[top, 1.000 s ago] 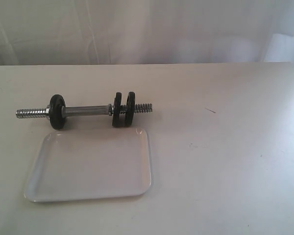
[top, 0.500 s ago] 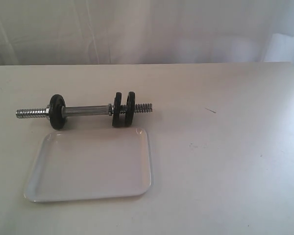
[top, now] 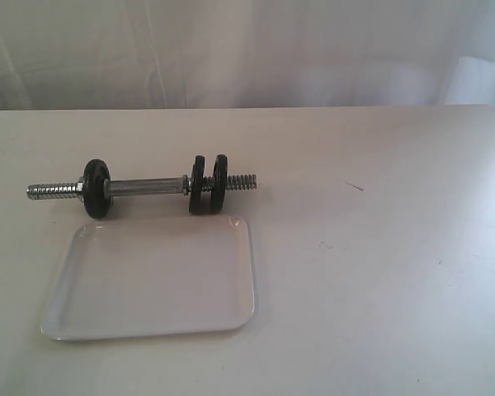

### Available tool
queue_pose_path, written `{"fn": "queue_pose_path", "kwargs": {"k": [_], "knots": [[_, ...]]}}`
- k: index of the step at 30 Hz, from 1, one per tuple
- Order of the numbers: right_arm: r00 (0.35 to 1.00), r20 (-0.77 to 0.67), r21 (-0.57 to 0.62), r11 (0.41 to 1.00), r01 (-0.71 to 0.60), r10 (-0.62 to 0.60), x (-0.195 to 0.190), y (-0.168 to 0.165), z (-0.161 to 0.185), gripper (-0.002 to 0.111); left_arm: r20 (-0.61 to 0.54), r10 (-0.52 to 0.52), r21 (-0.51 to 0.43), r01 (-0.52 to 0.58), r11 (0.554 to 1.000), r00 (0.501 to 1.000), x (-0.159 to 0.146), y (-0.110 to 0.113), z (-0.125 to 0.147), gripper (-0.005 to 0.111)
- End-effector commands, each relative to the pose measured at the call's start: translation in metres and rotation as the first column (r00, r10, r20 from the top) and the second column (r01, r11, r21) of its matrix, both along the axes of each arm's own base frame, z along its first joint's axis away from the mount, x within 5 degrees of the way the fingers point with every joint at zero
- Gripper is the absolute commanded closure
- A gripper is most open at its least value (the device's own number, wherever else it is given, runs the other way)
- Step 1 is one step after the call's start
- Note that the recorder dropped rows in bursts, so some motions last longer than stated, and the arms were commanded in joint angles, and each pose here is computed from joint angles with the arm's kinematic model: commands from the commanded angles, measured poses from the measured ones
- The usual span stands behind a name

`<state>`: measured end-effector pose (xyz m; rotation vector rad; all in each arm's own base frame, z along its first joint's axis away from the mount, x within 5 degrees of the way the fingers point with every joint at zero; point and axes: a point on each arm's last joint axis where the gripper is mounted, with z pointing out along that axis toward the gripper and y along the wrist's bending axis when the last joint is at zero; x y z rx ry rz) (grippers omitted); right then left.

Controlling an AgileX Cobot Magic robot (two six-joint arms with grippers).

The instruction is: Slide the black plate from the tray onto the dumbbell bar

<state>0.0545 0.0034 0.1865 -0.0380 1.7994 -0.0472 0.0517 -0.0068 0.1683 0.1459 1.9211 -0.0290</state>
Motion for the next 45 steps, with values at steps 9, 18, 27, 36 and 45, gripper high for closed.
{"fn": "queue_pose_path", "kwargs": {"k": [9,18,27,36,45], "knots": [[0.996,-0.025,-0.017,0.996,0.085,-0.086,-0.0011,-0.0076,-0.0041,0.108,-0.003,0.006,-0.002,-0.006,1.000,1.000,-0.0003,0.0003,-0.0016,0.107],[0.996,-0.025,-0.017,0.996,0.085,-0.086,-0.0011,-0.0076,-0.0041,0.108,-0.003,0.006,-0.002,-0.006,1.000,1.000,-0.0003,0.0003,-0.0016,0.107],[0.996,-0.025,-0.017,0.996,0.085,-0.086,-0.0011,-0.0076,-0.0041,0.108,-0.003,0.006,-0.002,-0.006,1.000,1.000,-0.0003,0.0003,-0.0016,0.107],[0.996,-0.025,-0.015,0.996,0.085,-0.085,-0.0011,-0.0076,-0.0040,0.108,-0.003,0.006,-0.002,-0.006,1.000,1.000,-0.0003,0.0003,-0.0016,0.107],[0.996,-0.025,-0.015,0.996,0.085,-0.085,-0.0011,-0.0076,-0.0040,0.108,-0.003,0.006,-0.002,-0.006,1.000,1.000,-0.0003,0.0003,-0.0016,0.107]]}}
